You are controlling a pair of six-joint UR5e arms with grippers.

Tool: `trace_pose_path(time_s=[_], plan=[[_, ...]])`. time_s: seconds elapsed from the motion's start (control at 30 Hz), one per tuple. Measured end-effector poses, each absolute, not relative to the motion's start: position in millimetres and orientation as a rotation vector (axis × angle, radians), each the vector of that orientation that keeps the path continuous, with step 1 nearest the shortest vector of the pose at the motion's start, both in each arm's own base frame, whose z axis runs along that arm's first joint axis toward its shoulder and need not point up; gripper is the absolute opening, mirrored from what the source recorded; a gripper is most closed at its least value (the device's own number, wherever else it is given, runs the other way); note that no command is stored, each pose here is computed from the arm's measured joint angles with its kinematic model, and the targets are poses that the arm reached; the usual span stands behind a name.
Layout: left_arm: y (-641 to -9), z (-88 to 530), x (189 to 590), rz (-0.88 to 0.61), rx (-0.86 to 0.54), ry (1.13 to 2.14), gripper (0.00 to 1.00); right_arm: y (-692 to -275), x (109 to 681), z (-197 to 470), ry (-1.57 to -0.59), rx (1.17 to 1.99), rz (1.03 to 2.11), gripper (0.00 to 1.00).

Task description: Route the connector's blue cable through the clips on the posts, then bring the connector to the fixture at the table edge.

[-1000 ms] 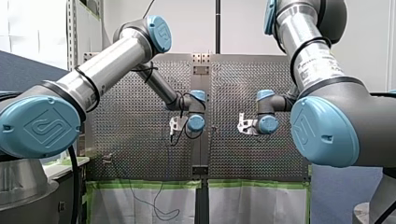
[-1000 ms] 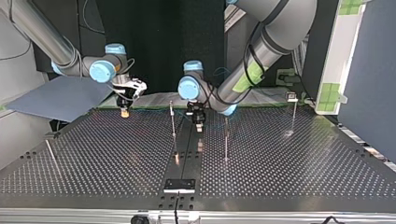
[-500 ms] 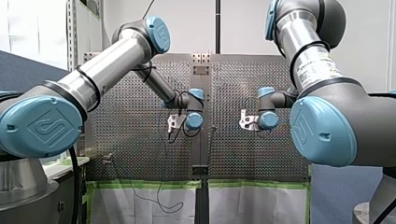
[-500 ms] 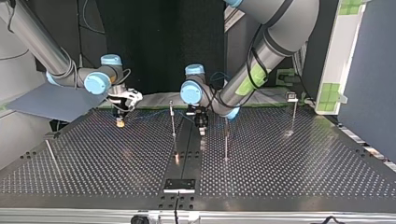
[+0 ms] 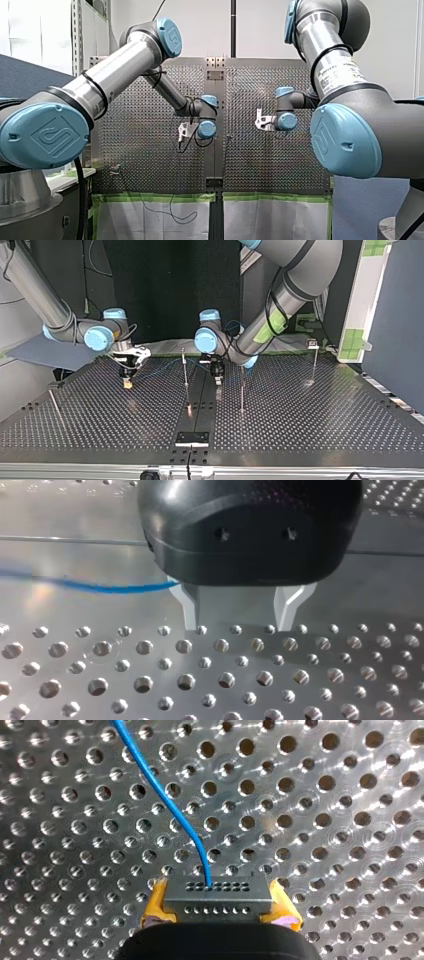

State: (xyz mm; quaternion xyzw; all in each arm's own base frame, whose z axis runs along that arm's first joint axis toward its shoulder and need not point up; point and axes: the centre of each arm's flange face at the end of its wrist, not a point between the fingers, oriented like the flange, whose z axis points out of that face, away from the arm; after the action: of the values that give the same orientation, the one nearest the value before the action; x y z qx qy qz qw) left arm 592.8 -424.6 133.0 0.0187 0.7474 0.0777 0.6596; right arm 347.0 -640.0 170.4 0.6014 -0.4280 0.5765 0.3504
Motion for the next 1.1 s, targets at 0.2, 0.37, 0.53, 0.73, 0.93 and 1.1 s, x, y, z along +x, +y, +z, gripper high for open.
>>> trace_pose_path(time_s=[0.2, 0.37, 0.53, 0.73, 0.93, 1.1], plan=[[-425, 132, 591, 0.182, 0.049, 1.701, 0.35, -639, 347, 170, -1.119, 1.576, 1.48, 0.0], [-427, 130, 587, 0.181, 0.064, 1.717, 0.45, -634, 349, 167, -1.134, 1.603, 1.463, 0.0], [-432, 127, 580, 0.151, 0.093, 1.743, 0.4, -628, 350, 161, -1.152, 1.632, 1.444, 0.0], [-444, 124, 567, 0.119, 0.155, 1.78, 0.89, -624, 352, 158, -1.156, 1.645, 1.438, 0.0], [-454, 121, 553, 0.109, 0.26, 1.821, 1.0, -622, 353, 148, -1.163, 1.665, 1.425, 0.0], [-453, 125, 542, 0.078, 0.293, 1.835, 1.0, -621, 354, 136, -1.173, 1.686, 1.411, 0.0]])
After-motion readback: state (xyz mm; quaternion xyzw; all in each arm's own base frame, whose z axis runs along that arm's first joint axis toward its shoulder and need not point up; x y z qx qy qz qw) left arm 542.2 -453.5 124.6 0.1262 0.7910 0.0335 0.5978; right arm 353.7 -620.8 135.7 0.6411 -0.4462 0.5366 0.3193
